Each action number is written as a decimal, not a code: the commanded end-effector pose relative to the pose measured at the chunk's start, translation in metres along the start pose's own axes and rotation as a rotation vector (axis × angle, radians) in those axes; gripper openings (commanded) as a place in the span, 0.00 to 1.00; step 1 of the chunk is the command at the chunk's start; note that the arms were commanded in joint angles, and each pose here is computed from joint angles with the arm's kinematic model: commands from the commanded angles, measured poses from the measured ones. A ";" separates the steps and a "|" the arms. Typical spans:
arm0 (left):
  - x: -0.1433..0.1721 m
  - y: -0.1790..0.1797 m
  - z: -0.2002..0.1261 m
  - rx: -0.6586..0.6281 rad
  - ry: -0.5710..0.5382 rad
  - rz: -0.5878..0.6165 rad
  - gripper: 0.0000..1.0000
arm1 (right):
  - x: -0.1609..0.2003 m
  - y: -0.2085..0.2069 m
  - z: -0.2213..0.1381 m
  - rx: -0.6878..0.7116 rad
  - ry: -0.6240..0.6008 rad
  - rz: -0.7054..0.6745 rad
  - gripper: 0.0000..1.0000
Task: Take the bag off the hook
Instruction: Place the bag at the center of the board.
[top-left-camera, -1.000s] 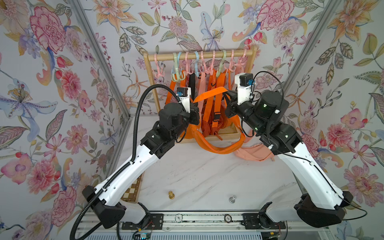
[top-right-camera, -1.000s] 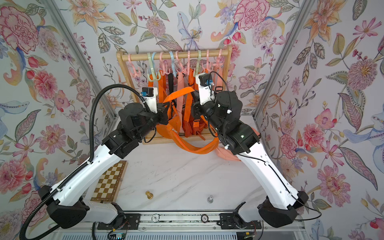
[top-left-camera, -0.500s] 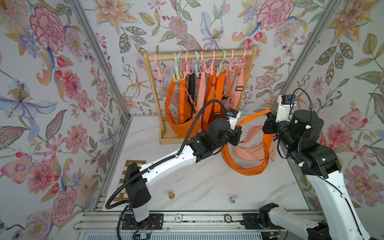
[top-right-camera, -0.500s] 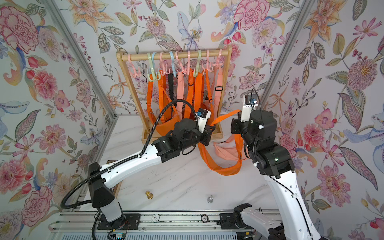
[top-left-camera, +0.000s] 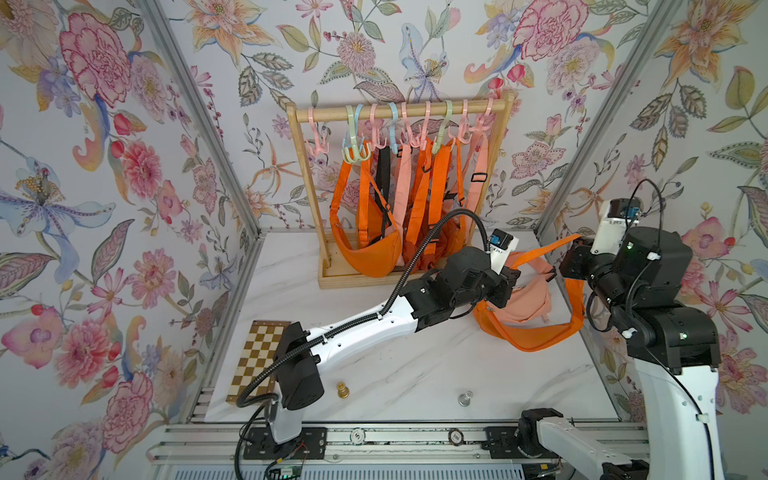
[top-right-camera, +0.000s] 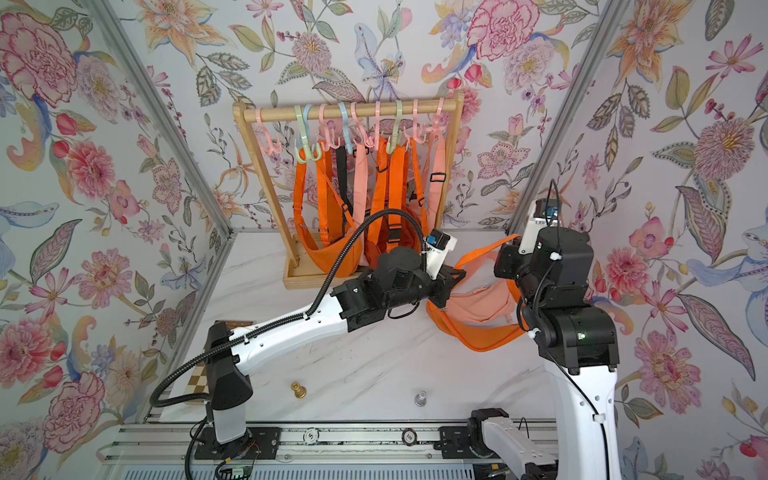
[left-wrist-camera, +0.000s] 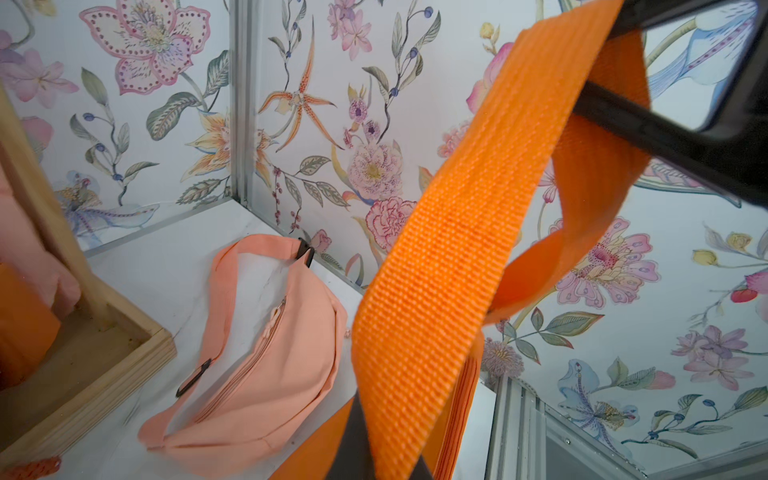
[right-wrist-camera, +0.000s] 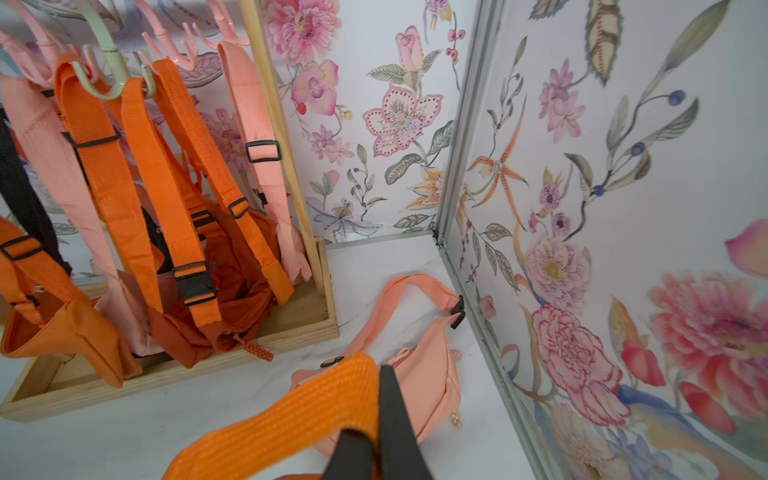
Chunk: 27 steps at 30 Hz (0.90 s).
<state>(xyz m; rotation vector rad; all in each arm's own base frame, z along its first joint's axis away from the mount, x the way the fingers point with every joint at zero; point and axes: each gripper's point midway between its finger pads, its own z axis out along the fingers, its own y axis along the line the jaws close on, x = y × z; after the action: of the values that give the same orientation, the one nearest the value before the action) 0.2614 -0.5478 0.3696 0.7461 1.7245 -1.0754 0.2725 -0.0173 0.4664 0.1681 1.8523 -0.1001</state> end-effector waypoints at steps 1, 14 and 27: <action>0.041 0.003 0.020 0.021 0.143 -0.043 0.00 | -0.038 -0.033 -0.010 0.141 -0.125 0.045 0.00; 0.068 -0.011 0.049 0.126 0.223 -0.133 0.00 | -0.003 -0.070 0.062 0.140 0.040 0.196 0.00; 0.093 0.049 0.079 0.080 0.256 -0.261 0.00 | 0.034 -0.067 0.130 0.094 0.141 0.268 0.00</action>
<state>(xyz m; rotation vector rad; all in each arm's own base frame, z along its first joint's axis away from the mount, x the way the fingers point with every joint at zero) 0.3017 -0.6015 0.2751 0.7413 1.9327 -1.2563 0.3666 -0.0729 0.3385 0.4500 2.1927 0.1318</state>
